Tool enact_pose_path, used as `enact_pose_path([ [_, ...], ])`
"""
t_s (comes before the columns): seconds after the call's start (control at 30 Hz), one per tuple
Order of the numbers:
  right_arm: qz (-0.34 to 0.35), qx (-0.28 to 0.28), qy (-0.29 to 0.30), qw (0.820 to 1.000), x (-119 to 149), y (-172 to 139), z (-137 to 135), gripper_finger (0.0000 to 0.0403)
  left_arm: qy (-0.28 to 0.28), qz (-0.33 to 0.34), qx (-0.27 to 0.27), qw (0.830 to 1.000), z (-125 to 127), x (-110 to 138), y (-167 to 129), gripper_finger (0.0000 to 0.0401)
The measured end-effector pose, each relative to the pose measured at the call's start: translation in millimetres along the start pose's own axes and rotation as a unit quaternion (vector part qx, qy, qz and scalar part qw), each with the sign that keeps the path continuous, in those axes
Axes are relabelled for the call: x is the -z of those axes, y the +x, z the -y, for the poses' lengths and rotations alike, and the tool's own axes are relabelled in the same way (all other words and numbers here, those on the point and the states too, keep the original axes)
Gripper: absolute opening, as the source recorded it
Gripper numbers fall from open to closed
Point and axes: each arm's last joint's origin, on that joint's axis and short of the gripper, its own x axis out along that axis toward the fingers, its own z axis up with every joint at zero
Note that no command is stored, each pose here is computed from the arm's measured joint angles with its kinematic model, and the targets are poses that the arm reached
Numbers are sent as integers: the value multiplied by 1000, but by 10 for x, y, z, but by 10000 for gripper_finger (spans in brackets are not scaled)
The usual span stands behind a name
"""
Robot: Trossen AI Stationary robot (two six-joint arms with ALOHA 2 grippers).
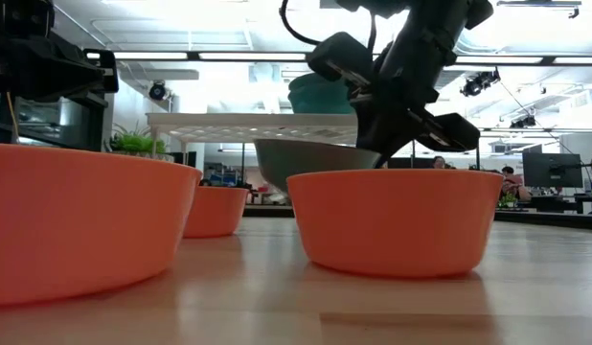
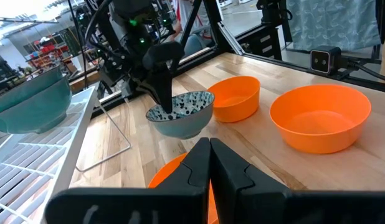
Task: Pick & Place Mini bowls
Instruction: Stack the white patterned bowl on the white patterned bowl on the shelf
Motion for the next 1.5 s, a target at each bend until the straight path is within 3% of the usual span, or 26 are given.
enact_pose_path([
  [0.33,-19,-5,-16,1000,13,-61,1,0,0,0,0,1000,0,0,0,0],
  [0.63,-12,-13,-24,1000,-9,-394,26,0,0,0,0,1000,0,1,0,0],
  [0.93,-56,-42,-59,996,71,-761,64,0,0,0,0,1000,1,1,0,0],
  [1.5,-50,-72,-102,991,-71,-1565,416,0,0,0,0,1000,1,2,1,0],
])
